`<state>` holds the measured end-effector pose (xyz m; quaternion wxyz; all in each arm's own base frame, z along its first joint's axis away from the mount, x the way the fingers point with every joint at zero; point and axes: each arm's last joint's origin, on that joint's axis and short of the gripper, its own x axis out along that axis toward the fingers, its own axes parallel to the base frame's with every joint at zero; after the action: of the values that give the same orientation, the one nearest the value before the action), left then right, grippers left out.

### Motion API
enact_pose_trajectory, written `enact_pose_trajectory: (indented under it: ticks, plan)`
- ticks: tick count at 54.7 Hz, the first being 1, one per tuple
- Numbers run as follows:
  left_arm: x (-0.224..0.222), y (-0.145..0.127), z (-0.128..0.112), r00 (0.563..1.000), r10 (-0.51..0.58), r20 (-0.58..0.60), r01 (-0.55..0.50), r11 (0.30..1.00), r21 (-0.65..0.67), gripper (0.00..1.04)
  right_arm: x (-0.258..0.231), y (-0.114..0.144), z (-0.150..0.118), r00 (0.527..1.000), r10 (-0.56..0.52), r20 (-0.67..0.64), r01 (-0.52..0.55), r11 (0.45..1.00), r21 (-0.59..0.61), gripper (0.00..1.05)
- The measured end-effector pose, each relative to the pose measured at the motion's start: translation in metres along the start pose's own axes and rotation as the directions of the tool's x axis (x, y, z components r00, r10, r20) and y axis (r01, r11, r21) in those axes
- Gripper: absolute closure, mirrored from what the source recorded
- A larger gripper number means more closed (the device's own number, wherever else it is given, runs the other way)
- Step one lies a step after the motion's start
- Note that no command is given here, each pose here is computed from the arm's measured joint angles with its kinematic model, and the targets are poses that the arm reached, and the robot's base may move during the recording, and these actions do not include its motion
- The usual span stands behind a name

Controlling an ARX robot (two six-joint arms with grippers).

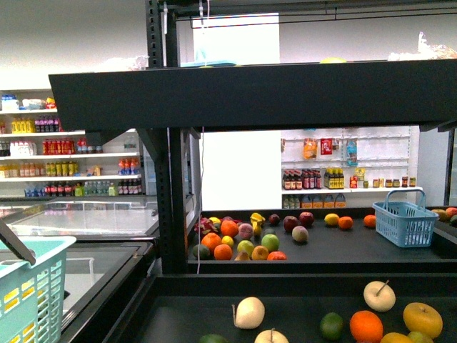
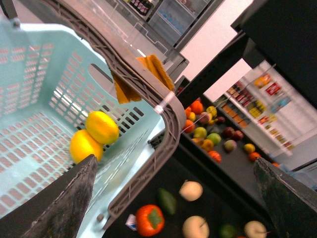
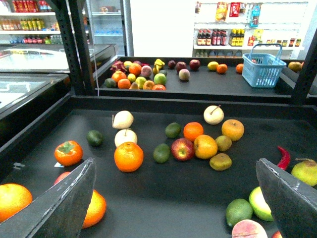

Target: Pick lemon from shelf

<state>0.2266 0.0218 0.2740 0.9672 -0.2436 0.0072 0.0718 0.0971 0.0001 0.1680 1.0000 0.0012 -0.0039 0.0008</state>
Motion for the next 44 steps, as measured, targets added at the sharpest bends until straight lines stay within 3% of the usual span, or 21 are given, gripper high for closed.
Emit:
enact_pose_trajectory:
  ticks: [9, 12, 18, 35, 44]
  plan:
    - [-0.050, -0.031, -0.015, 0.996, -0.023, 0.081, 0.007, 0.980, 0.198, 0.09, 0.000, 0.000, 0.000, 1.000, 0.000, 0.000, 0.000, 1.000, 0.000, 0.08]
    - [-0.067, -0.036, -0.023, 0.995, -0.096, 0.021, 0.085, 0.951, 0.296, 0.19, 0.000, 0.000, 0.000, 1.000, 0.000, 0.000, 0.000, 1.000, 0.000, 0.08]
    - [-0.094, -0.029, -0.054, 0.990, -0.141, -0.020, 0.136, 0.900, 0.414, 0.40, 0.000, 0.000, 0.000, 1.000, 0.000, 0.000, 0.000, 1.000, 0.000, 0.08]
    - [-0.106, 0.009, -0.077, 0.988, -0.155, -0.026, 0.150, 0.876, 0.458, 1.01, 0.000, 0.000, 0.000, 1.000, 0.000, 0.000, 0.000, 1.000, 0.000, 0.08]
    - [-0.109, 0.021, -0.084, 0.989, -0.148, -0.022, 0.142, 0.876, 0.462, 1.03, 0.000, 0.000, 0.000, 1.000, 0.000, 0.000, 0.000, 1.000, 0.000, 0.08]
